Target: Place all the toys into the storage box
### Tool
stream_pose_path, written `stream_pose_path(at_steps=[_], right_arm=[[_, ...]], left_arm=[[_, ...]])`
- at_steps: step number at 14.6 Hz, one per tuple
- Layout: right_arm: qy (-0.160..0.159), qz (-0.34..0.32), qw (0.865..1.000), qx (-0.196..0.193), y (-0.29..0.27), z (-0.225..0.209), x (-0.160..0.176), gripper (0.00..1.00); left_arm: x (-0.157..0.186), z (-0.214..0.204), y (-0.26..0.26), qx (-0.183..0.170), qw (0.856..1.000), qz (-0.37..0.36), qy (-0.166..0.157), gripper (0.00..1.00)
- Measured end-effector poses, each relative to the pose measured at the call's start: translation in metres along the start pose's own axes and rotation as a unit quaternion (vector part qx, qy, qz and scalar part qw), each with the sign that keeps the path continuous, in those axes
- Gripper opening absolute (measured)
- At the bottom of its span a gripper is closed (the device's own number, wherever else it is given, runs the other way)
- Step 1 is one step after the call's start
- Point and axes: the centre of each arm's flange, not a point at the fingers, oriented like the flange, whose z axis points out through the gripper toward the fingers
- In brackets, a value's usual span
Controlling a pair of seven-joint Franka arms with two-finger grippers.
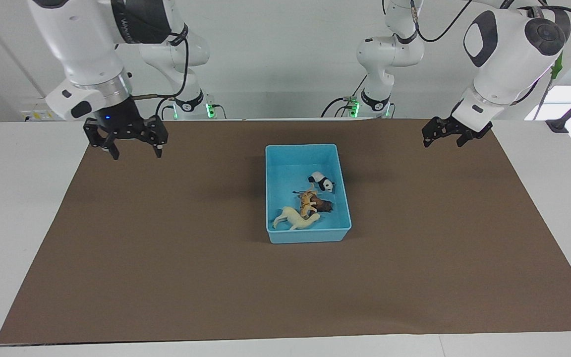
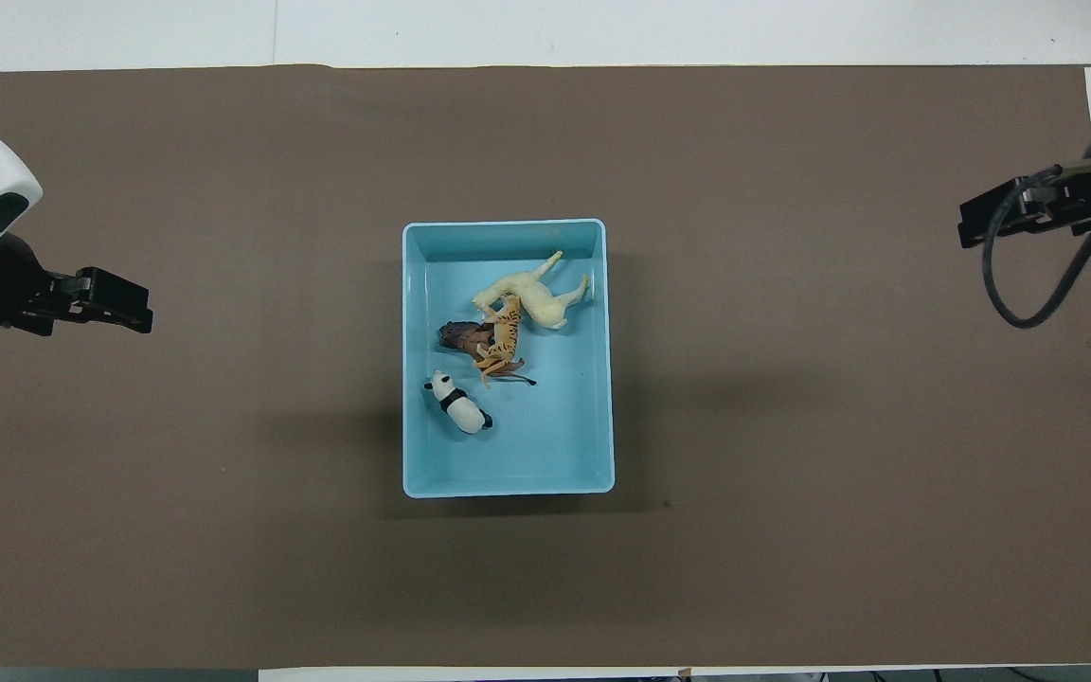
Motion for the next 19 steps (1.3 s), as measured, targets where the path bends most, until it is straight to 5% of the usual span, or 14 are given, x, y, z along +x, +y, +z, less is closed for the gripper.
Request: stream_pose_path(at_steps=[9, 19], right_arm=[[-0.026, 0.009, 1.0, -0.007, -0.009, 0.025, -0.04, 1.0], [0.007, 0.018, 1.0, -0.007, 0.001, 0.021, -0.035, 1.0]], left_arm=[[0.002, -0.001, 0.003, 0.0, 0.999, 0.03, 0.01, 1.0], [0.002, -0.002, -0.002, -0.001, 1.0, 0.027, 0.01, 1.0]])
